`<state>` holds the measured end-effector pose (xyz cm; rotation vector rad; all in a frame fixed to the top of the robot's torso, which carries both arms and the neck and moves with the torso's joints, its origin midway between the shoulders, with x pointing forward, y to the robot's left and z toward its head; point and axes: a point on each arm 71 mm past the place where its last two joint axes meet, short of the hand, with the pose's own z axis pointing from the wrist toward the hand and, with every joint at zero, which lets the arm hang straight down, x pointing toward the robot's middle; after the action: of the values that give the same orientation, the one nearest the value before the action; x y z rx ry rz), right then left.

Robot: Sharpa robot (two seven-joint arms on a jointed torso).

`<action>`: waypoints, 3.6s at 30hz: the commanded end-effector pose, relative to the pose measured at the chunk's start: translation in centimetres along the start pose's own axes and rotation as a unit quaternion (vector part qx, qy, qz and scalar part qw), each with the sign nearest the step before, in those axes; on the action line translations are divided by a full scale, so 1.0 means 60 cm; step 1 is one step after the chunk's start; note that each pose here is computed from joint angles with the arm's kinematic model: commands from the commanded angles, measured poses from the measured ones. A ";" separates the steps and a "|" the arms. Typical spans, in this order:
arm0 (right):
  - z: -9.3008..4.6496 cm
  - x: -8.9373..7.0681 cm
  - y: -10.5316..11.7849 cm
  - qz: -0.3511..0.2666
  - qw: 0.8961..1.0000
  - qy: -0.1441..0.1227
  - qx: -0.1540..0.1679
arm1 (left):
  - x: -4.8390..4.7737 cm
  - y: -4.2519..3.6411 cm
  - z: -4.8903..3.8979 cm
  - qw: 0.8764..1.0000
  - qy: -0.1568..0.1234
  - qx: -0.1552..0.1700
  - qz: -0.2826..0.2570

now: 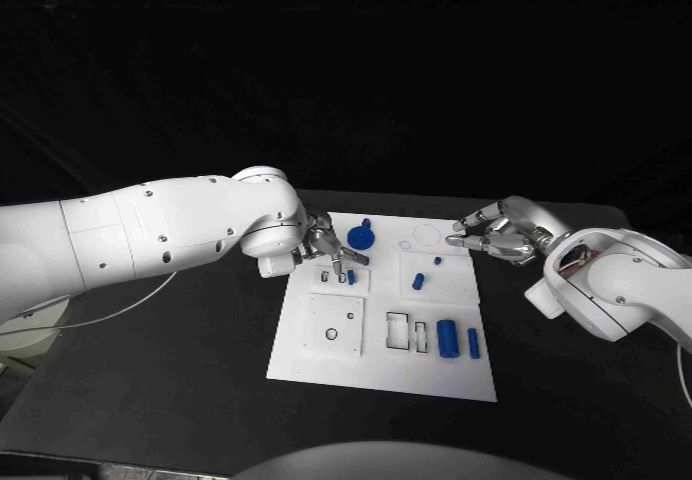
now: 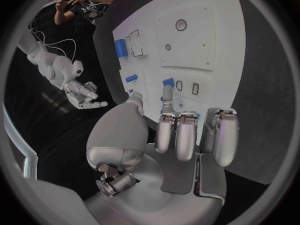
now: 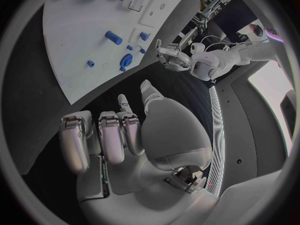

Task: Assemble the parts on the task board

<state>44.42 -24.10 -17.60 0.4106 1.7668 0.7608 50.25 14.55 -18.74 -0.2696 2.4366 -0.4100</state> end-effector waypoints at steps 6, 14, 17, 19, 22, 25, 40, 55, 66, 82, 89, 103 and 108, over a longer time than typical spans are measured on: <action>-0.001 0.003 -0.004 -0.004 1.000 0.015 0.009 | 0.017 0.005 0.019 0.999 0.043 -0.025 0.009; -0.001 0.003 -0.007 -0.005 1.000 0.016 0.012 | 0.023 0.002 0.032 0.998 0.048 -0.034 0.010; 0.000 0.004 -0.007 -0.005 1.000 0.018 0.013 | 0.024 0.000 0.035 0.998 0.046 -0.037 0.015; 0.000 0.005 -0.007 -0.005 1.000 0.019 0.013 | 0.025 -0.001 0.036 0.998 0.044 -0.042 0.021; 0.000 0.006 -0.007 -0.005 1.000 0.021 0.014 | 0.024 -0.003 0.039 0.998 0.038 -0.048 0.027; 0.001 0.007 -0.007 -0.006 1.000 0.022 0.014 | 0.023 -0.005 0.041 0.998 0.032 -0.051 0.030; 0.001 0.010 -0.009 -0.008 0.999 0.028 0.019 | 0.017 -0.009 0.051 0.998 0.011 -0.056 0.025; 0.001 0.013 -0.008 -0.008 0.999 0.031 0.018 | 0.019 -0.015 0.061 0.998 0.010 -0.062 0.032; 0.001 0.013 -0.007 -0.008 0.999 0.031 0.017 | 0.022 -0.014 0.066 0.997 0.014 -0.069 0.036; 0.000 0.013 -0.007 -0.007 0.999 0.030 0.019 | 0.024 -0.013 0.067 0.996 0.013 -0.073 0.045; -0.001 0.013 -0.008 -0.007 0.999 0.030 0.021 | 0.022 -0.014 0.068 0.996 0.014 -0.068 0.047; -0.002 0.010 -0.012 -0.008 0.999 0.027 0.026 | 0.018 -0.005 0.065 0.998 0.009 -0.055 0.029; -0.002 0.008 -0.016 -0.009 0.999 0.025 0.029 | 0.016 0.001 0.063 0.998 0.007 -0.054 0.024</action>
<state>44.26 -24.48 -18.49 0.4260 1.8337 0.7211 51.95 13.61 -22.18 -0.2458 2.4792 -0.2436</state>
